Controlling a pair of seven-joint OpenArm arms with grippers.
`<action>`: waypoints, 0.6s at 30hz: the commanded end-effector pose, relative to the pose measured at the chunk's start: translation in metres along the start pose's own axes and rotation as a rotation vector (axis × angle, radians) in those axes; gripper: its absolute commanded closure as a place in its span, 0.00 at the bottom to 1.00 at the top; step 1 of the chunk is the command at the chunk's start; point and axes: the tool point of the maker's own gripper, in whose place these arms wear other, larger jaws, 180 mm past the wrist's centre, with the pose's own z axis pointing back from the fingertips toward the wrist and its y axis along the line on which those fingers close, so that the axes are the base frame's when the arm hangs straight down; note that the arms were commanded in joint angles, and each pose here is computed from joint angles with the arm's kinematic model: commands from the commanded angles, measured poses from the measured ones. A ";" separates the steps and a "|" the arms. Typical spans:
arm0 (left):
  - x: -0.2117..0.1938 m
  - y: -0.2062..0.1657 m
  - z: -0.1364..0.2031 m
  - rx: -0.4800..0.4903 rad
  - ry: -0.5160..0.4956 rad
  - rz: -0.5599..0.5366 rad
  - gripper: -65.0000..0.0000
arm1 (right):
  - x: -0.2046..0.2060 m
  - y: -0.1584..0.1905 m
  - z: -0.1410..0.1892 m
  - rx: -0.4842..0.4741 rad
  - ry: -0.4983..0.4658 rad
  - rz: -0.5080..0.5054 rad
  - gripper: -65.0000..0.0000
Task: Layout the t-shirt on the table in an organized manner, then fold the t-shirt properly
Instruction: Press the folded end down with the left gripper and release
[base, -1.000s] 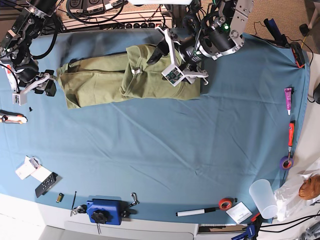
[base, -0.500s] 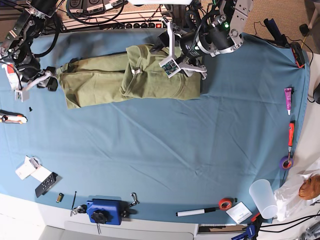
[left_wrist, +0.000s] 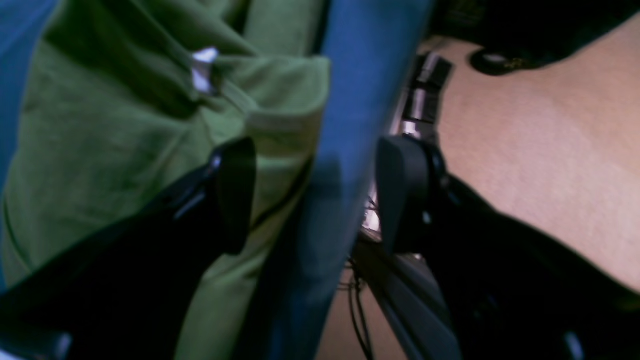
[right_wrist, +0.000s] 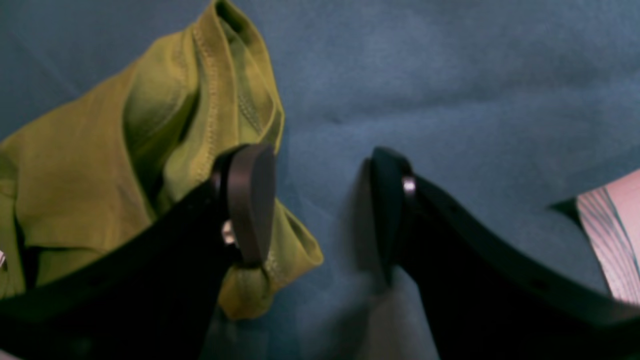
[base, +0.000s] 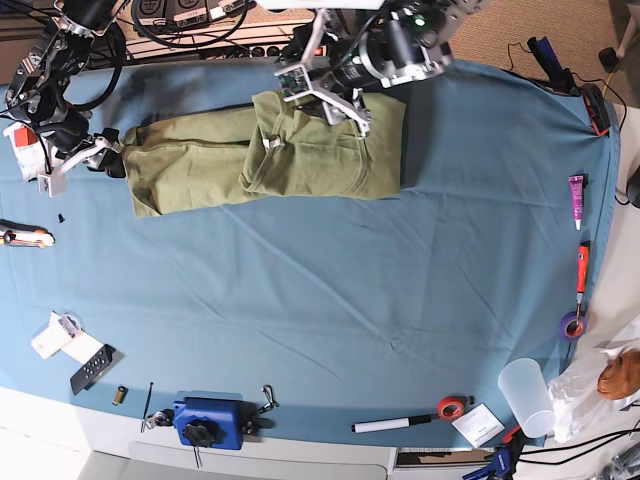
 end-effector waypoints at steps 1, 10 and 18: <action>0.009 0.001 -0.001 0.016 -0.032 -0.005 0.42 | 0.010 -0.002 0.005 -0.004 -0.015 0.022 0.53; -0.017 0.027 -0.024 0.087 0.075 -0.027 0.42 | 0.010 -0.002 0.005 -0.004 -0.015 0.022 0.53; -0.021 0.045 -0.023 0.181 0.093 0.061 0.55 | 0.010 -0.002 0.005 -0.004 -0.016 0.023 0.53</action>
